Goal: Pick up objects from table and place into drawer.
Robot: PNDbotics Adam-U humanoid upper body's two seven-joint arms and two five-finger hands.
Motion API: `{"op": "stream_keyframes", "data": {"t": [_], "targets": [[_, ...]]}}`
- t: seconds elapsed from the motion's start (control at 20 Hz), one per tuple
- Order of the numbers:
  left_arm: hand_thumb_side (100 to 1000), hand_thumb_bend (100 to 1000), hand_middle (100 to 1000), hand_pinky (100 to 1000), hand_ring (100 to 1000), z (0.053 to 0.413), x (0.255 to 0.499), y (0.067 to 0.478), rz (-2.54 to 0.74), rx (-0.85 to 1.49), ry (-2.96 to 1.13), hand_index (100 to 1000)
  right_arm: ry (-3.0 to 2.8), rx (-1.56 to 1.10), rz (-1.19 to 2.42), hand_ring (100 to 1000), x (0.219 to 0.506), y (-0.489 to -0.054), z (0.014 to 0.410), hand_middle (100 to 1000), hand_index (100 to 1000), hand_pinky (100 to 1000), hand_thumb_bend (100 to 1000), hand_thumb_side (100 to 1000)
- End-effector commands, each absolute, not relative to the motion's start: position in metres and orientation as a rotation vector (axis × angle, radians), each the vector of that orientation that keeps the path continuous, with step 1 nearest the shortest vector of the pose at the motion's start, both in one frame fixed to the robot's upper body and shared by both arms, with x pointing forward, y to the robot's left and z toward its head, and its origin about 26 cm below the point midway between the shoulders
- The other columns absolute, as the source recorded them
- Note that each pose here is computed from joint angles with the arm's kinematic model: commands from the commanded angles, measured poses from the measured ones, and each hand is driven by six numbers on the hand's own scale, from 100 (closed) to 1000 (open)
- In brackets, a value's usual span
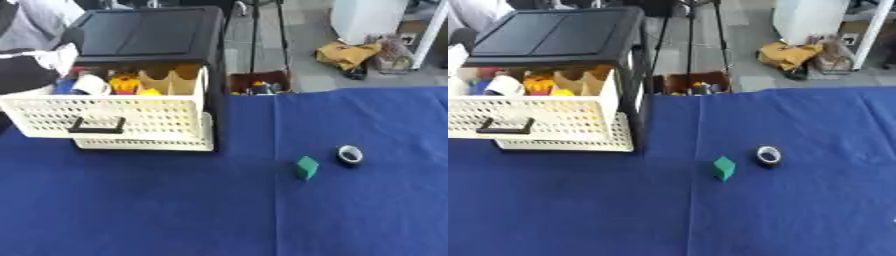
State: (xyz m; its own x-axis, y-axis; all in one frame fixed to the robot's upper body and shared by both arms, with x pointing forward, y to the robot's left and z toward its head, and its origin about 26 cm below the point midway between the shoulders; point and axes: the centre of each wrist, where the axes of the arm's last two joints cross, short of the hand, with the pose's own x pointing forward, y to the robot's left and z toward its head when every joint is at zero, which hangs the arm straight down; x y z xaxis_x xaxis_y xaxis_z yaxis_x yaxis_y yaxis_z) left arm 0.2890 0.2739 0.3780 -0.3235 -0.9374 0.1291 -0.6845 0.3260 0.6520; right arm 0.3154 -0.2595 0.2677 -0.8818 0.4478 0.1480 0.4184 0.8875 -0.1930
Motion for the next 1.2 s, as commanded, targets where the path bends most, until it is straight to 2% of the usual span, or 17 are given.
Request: {"op": "stream_keyframes", "data": {"t": [0.05, 0.1, 0.15, 0.2, 0.25, 0.3, 0.35, 0.45, 0.5, 0.55, 0.65, 0.85, 1.2], "targets": [[537, 461, 143, 106, 115, 0.387, 0.283, 0.274, -0.495, 1.412, -2.28, 962, -2.9, -0.722, 0.261, 749, 0.311, -0.265, 0.281, 693, 841, 759, 100, 905], [578, 464, 153, 116, 124, 0.386, 0.283, 0.274, -0.451, 1.39, -2.327, 960, -2.901, -0.735, 0.268, 749, 0.311, -0.266, 0.283, 693, 841, 759, 100, 903], [696, 516, 228, 196, 194, 0.385, 0.284, 0.272, -0.415, 1.362, -2.372, 963, -2.904, -0.752, 0.276, 750, 0.31, -0.267, 0.286, 694, 839, 758, 100, 897], [745, 529, 295, 272, 265, 0.383, 0.285, 0.271, -0.382, 1.328, -2.418, 963, -2.906, -0.773, 0.287, 753, 0.31, -0.268, 0.29, 695, 838, 759, 100, 891], [763, 538, 371, 355, 349, 0.38, 0.287, 0.268, -0.355, 1.29, -2.46, 965, -2.905, -0.798, 0.303, 756, 0.309, -0.27, 0.294, 698, 839, 761, 100, 888], [767, 541, 388, 372, 368, 0.378, 0.288, 0.267, -0.335, 1.254, -2.495, 965, -2.902, -0.822, 0.319, 756, 0.309, -0.27, 0.299, 698, 839, 761, 100, 886], [812, 544, 470, 459, 474, 0.375, 0.29, 0.264, -0.312, 1.211, -2.528, 966, -2.9, -0.85, 0.338, 759, 0.308, -0.271, 0.304, 702, 839, 762, 100, 877], [840, 561, 575, 590, 650, 0.368, 0.293, 0.259, -0.267, 1.121, -2.592, 953, -2.891, -0.912, 0.377, 765, 0.307, -0.271, 0.314, 708, 839, 763, 100, 861], [842, 561, 586, 601, 667, 0.364, 0.295, 0.257, -0.251, 1.076, -2.62, 953, -2.882, -0.942, 0.393, 767, 0.306, -0.27, 0.319, 709, 840, 764, 100, 861], [857, 579, 658, 679, 777, 0.36, 0.297, 0.254, -0.23, 1.028, -2.646, 957, -2.871, -0.972, 0.416, 772, 0.305, -0.27, 0.324, 715, 842, 764, 100, 856], [877, 613, 710, 752, 841, 0.353, 0.3, 0.248, -0.199, 0.938, -2.688, 967, -2.844, -1.027, 0.468, 776, 0.303, -0.268, 0.333, 722, 846, 765, 100, 848], [883, 676, 736, 799, 866, 0.338, 0.304, 0.239, -0.166, 0.811, -2.729, 979, -2.782, -1.122, 0.616, 783, 0.3, -0.263, 0.349, 735, 848, 765, 100, 822], [865, 762, 742, 803, 880, 0.32, 0.309, 0.231, -0.178, 0.739, -2.759, 970, -2.658, -1.251, 0.88, 804, 0.306, -0.26, 0.373, 763, 855, 772, 100, 806]]}}
